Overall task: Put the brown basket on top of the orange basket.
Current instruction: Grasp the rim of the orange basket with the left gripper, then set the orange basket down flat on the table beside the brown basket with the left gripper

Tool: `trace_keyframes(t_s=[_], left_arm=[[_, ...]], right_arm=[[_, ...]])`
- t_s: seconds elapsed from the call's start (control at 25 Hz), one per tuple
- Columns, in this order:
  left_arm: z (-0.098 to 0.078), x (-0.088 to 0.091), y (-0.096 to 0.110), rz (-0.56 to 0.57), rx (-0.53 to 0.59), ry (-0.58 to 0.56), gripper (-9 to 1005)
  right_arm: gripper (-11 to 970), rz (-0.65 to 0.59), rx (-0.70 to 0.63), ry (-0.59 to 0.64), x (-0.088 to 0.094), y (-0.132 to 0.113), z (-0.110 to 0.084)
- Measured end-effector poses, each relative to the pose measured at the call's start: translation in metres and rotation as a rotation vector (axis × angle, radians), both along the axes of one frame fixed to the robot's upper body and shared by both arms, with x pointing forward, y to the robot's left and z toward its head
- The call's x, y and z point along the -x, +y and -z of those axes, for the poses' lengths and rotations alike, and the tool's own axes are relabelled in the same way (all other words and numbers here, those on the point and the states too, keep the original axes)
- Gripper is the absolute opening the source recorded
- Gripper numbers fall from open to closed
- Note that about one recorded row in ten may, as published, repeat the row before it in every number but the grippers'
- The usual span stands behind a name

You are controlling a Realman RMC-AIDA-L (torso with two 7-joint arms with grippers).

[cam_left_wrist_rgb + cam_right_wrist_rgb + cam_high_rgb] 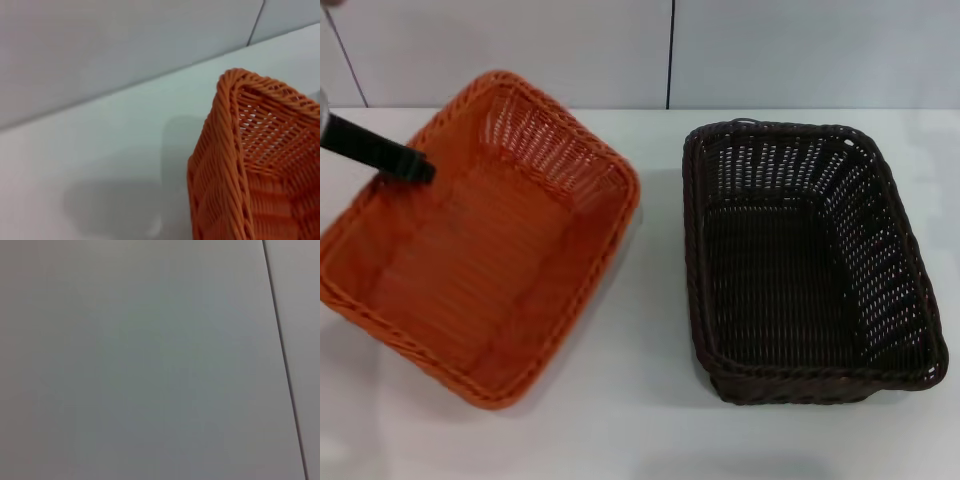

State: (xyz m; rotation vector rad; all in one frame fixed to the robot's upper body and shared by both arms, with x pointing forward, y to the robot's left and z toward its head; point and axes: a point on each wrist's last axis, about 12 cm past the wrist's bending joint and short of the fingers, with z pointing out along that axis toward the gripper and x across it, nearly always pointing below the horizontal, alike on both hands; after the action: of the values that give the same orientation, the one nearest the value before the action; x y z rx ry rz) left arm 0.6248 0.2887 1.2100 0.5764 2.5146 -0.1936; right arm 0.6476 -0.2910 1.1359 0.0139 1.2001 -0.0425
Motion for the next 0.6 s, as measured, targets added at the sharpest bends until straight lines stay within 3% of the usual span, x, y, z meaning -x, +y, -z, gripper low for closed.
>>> trace_keyframes(t_s=[0.2,0.28,0.44,0.52,0.6], left_arm=[[-0.022,-0.005,0.002,0.077,-0.059,-0.02,162],[-0.036,-0.007,-0.002,0.176,-0.11,-0.026,162],[-0.041,-0.008,-0.013,0.283,-0.137,-0.005,162],[-0.034,-0.009,-0.022,0.329,-0.136,0.02,161],[-0.034,-0.009,-0.022,0.329,-0.136,0.02,161]], right_arm=[[588,0.004,0.0,0.004,0.001,-0.002,0.002],[588,0.005,0.0,0.006,0.002,-0.002,0.002],[588,0.007,-0.001,0.011,0.003,-0.003,0.004],[588,0.008,-0.002,0.015,0.004,-0.004,0.006],[588,0.008,-0.004,0.017,0.005,-0.004,0.007]])
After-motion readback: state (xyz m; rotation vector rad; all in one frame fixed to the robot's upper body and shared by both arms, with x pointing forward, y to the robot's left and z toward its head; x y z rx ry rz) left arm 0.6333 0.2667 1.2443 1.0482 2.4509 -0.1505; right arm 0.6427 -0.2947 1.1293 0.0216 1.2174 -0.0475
